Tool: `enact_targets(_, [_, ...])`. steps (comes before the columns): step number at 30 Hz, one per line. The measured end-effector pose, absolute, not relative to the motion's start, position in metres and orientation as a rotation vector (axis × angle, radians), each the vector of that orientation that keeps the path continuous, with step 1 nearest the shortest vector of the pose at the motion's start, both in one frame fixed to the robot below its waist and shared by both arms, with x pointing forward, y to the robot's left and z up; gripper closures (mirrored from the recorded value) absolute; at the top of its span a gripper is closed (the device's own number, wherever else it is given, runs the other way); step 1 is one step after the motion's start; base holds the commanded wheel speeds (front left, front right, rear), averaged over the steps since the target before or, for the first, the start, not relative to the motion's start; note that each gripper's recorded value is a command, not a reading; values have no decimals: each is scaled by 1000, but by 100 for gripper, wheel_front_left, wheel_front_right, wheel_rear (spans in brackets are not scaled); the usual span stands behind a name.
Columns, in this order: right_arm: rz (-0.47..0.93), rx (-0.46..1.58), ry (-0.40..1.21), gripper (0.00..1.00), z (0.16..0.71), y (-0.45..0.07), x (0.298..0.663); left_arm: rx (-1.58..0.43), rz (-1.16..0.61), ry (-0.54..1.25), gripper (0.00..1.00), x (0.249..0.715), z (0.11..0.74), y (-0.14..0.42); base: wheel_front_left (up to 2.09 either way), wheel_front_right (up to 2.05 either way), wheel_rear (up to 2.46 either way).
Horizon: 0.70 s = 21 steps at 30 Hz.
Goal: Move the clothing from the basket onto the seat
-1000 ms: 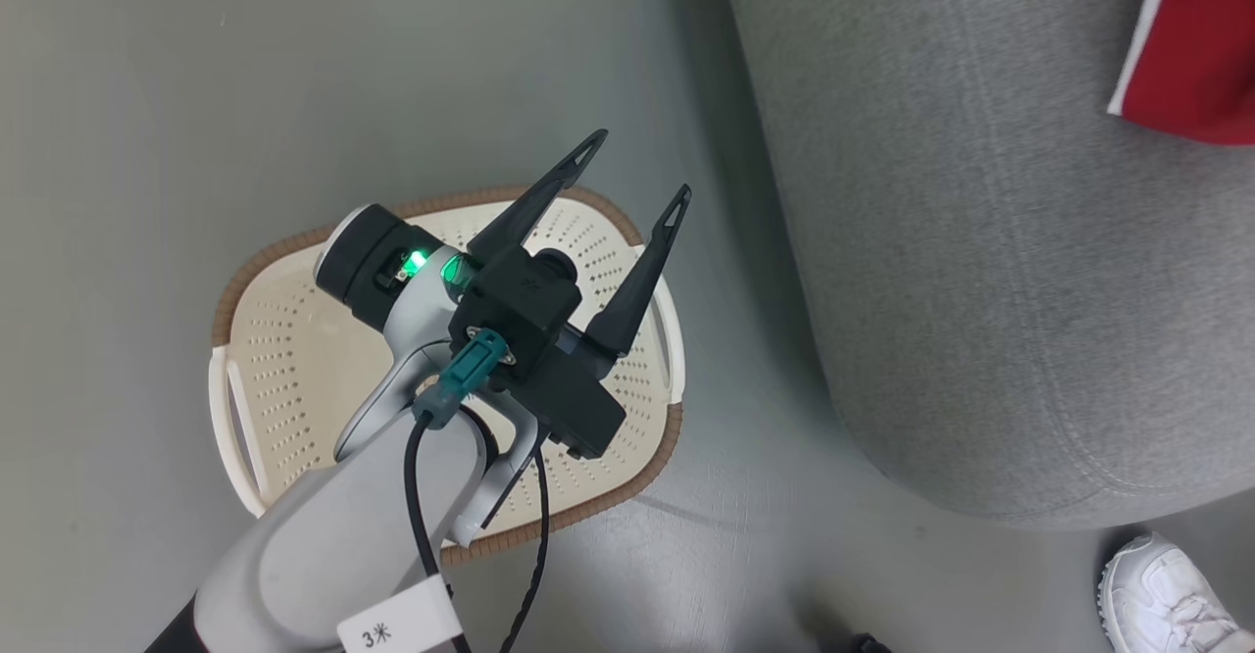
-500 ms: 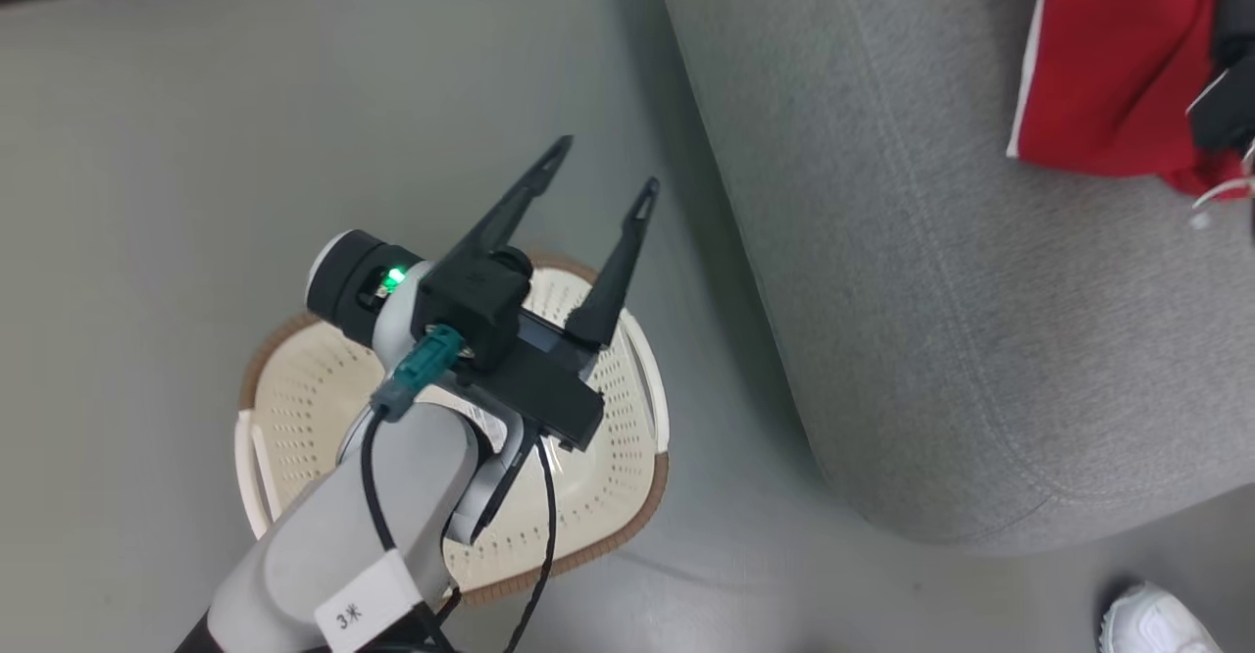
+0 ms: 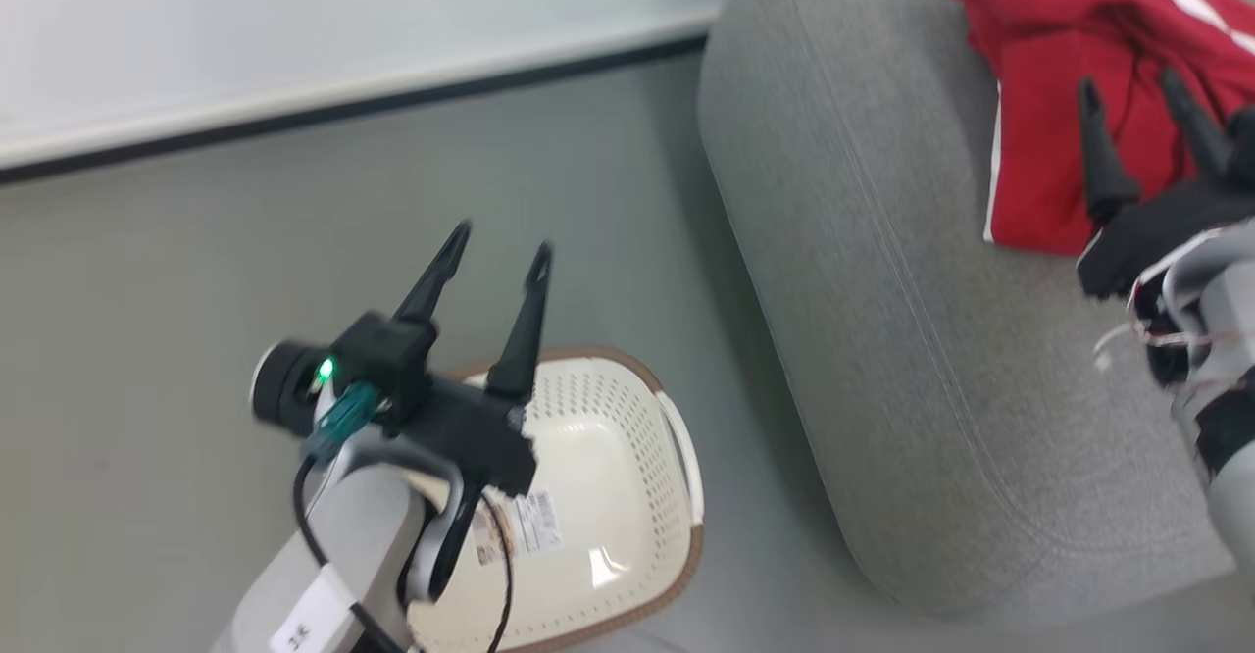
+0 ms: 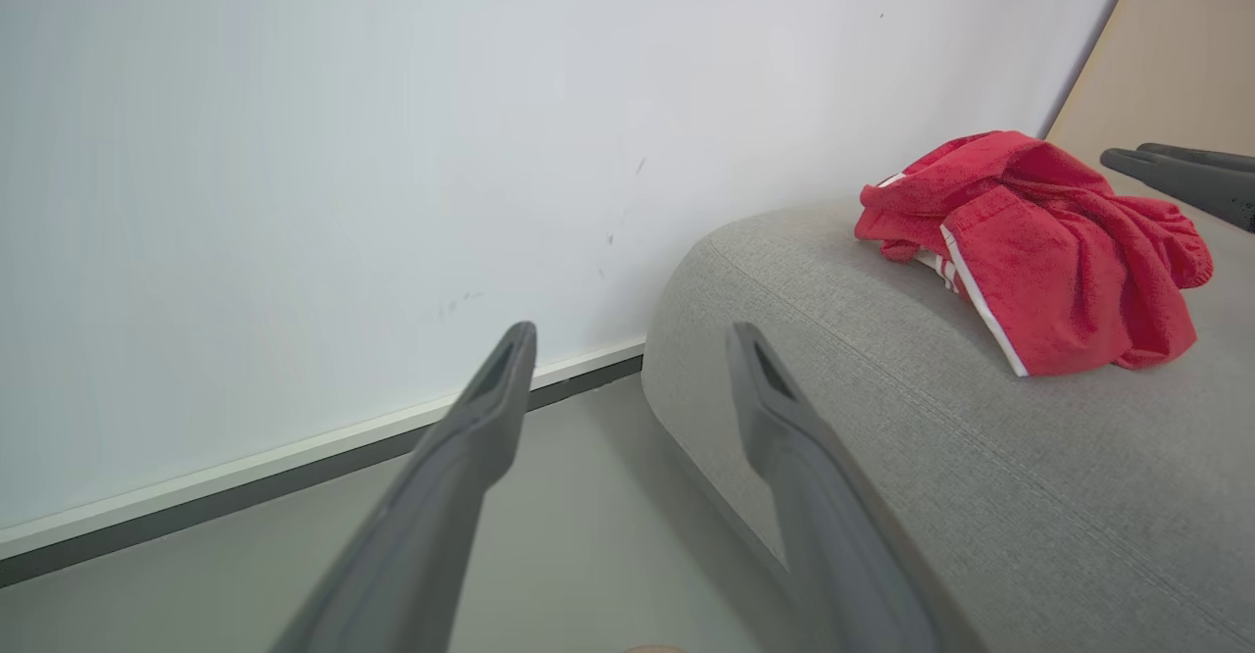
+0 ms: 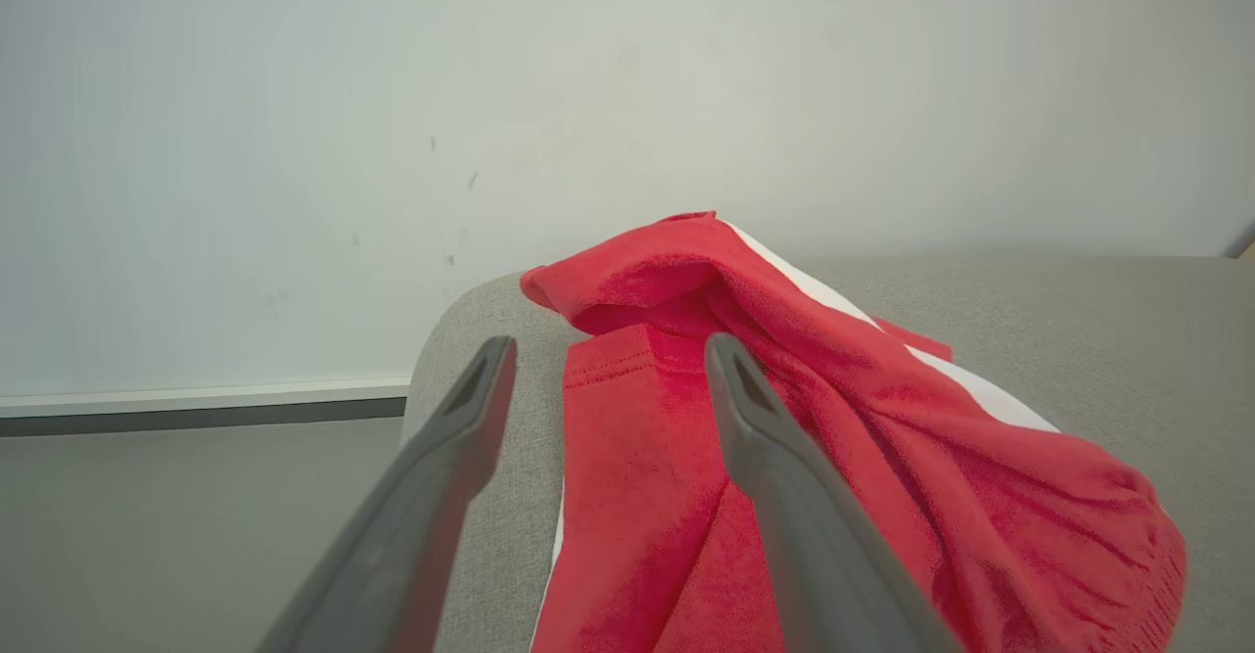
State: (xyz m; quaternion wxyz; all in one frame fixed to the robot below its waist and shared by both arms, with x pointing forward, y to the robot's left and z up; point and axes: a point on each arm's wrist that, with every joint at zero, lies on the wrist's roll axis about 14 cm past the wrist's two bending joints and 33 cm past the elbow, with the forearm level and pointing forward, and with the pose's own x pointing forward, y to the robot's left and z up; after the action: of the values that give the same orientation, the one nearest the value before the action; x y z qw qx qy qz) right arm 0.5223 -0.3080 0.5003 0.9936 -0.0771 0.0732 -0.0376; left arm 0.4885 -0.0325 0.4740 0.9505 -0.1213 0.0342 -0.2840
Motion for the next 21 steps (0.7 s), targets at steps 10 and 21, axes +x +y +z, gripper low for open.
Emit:
enact_targets(10, [54,-75,89,0,504,-246,492,-214,-381,97,0,455,472,41,0,0,0])
enact_targets(21, [181,56,-6,0,516,-169,447,-218,-159,111,0,395,468,125,0,0,0])
